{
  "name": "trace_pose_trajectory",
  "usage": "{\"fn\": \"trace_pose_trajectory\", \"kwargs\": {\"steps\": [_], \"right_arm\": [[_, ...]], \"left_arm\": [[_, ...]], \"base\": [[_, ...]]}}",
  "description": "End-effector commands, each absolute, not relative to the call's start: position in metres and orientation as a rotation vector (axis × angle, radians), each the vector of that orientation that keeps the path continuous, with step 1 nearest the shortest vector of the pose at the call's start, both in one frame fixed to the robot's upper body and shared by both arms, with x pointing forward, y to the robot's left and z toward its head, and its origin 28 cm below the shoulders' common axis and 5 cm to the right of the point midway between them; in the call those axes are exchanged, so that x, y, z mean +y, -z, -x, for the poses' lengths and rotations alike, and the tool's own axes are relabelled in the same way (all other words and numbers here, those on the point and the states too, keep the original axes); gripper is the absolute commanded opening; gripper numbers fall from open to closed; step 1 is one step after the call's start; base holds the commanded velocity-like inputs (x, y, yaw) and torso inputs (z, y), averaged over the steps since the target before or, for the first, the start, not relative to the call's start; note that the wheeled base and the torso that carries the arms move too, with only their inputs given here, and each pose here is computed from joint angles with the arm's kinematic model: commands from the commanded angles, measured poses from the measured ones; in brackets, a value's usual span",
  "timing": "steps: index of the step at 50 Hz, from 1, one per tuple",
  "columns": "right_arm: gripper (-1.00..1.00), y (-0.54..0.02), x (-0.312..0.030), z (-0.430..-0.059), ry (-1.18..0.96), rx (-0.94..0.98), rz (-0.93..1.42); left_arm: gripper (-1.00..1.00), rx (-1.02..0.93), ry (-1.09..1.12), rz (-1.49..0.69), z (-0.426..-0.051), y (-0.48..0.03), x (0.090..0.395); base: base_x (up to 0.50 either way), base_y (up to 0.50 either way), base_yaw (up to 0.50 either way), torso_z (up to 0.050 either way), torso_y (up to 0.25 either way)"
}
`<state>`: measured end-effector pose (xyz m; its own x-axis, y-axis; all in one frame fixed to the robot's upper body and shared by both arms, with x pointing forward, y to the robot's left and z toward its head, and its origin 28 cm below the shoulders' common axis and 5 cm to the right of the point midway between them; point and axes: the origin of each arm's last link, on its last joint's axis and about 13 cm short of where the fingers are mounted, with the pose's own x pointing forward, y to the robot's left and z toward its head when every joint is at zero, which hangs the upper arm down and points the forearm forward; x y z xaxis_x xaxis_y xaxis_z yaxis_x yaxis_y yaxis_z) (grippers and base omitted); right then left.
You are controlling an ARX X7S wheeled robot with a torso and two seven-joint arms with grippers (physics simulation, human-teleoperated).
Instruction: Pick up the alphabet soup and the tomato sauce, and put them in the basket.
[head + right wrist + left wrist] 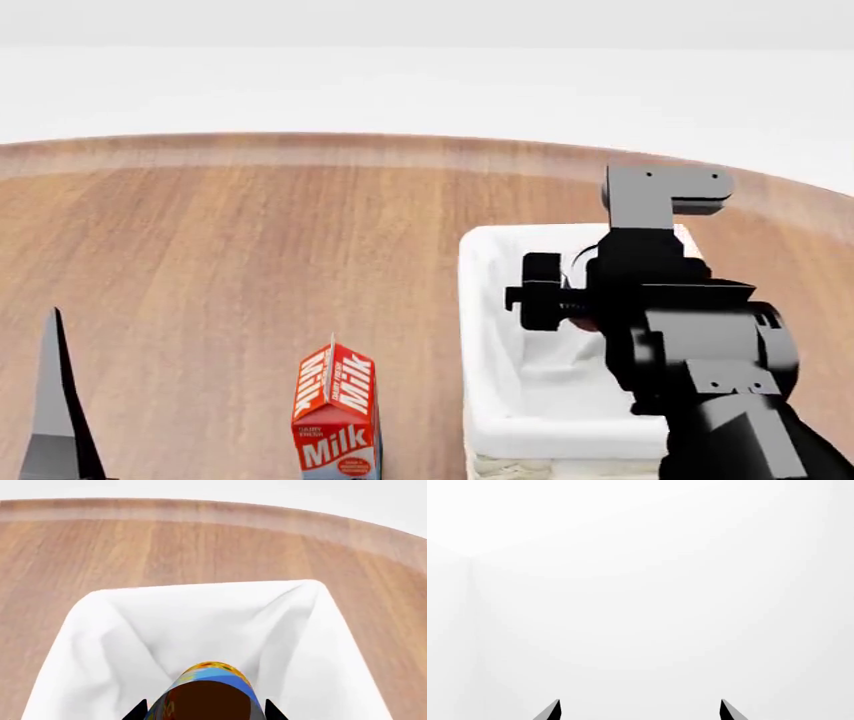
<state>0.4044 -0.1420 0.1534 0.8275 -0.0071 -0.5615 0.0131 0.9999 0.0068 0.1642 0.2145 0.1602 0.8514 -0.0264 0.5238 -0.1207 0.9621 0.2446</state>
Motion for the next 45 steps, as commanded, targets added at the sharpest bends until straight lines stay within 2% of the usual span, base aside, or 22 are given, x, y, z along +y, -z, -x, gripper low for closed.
{"fn": "trace_pose_trajectory", "kwargs": {"steps": [1,45], "right_arm": [[-1.00,-0.146,-0.143,-0.404,0.011,0.617,-0.011],[-1.00,-0.135,-0.145,-0.400,0.042,0.646,-0.005]], "left_arm": [[1.00,-0.549,-0.051,-0.275,-0.165,-0.160,0.215],[1.00,-0.546,-0.048,-0.274,-0.166,-0.158,0.214]], "base": [[0.00,0.00,0.00,0.000,0.000],[0.00,0.00,0.00,0.000,0.001]]}}
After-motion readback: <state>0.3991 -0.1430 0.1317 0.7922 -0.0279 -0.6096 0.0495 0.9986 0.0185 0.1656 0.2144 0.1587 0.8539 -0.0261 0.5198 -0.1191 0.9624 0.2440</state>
